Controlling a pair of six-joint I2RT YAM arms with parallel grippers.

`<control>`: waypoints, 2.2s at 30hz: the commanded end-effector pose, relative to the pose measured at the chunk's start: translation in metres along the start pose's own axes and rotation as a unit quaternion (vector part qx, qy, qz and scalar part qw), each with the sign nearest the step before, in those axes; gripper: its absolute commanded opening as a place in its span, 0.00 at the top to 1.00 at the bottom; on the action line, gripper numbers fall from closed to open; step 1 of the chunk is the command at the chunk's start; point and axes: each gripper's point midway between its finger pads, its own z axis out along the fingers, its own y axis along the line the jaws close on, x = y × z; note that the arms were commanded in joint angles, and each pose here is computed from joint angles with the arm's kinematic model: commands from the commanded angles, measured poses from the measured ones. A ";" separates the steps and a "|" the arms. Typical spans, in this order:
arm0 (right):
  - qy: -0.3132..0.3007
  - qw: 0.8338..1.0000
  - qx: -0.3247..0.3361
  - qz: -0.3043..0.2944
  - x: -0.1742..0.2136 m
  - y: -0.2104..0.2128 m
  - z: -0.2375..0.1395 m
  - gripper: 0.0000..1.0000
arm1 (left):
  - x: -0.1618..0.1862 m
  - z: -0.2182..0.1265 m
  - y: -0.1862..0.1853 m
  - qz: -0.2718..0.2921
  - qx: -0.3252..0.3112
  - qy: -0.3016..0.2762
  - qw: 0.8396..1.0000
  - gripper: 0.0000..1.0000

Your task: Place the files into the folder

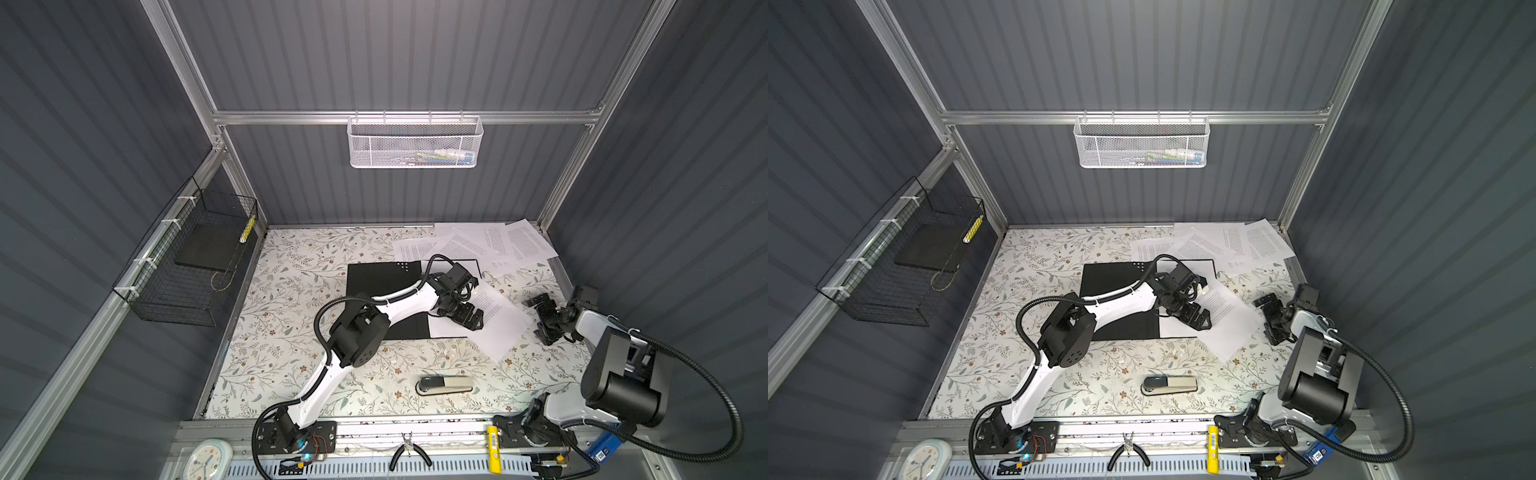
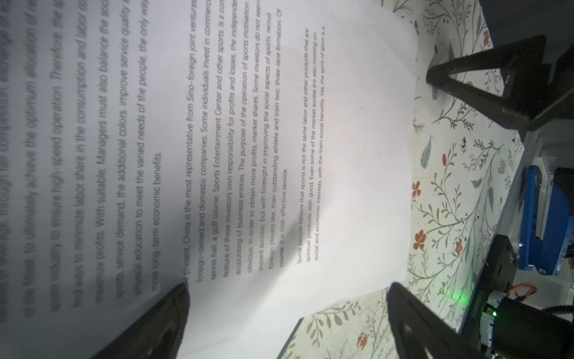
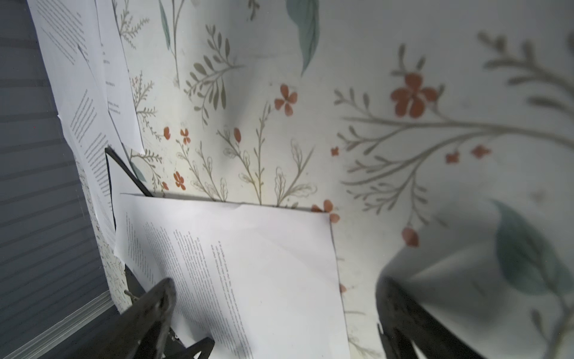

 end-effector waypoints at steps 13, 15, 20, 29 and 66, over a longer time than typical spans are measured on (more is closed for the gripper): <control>0.040 0.985 0.154 -0.071 0.004 -0.005 0.028 0.01 | 0.012 0.011 0.012 -0.005 -0.004 0.022 1.000 0.00; 0.051 0.982 0.162 -0.078 0.011 -0.005 0.031 0.01 | 0.011 0.010 0.011 -0.003 -0.003 0.020 1.000 0.00; 0.075 0.983 0.151 -0.077 0.029 -0.002 0.035 0.01 | 0.010 0.009 0.010 -0.003 -0.002 0.019 1.000 0.00; 0.114 0.989 0.013 -0.089 0.066 0.040 0.020 0.01 | 0.011 0.012 0.013 -0.004 -0.005 0.022 1.000 0.00; 0.030 0.979 -0.190 -0.065 0.093 0.065 -0.015 1.00 | -0.083 -0.121 -0.087 0.043 0.136 -0.136 0.980 0.00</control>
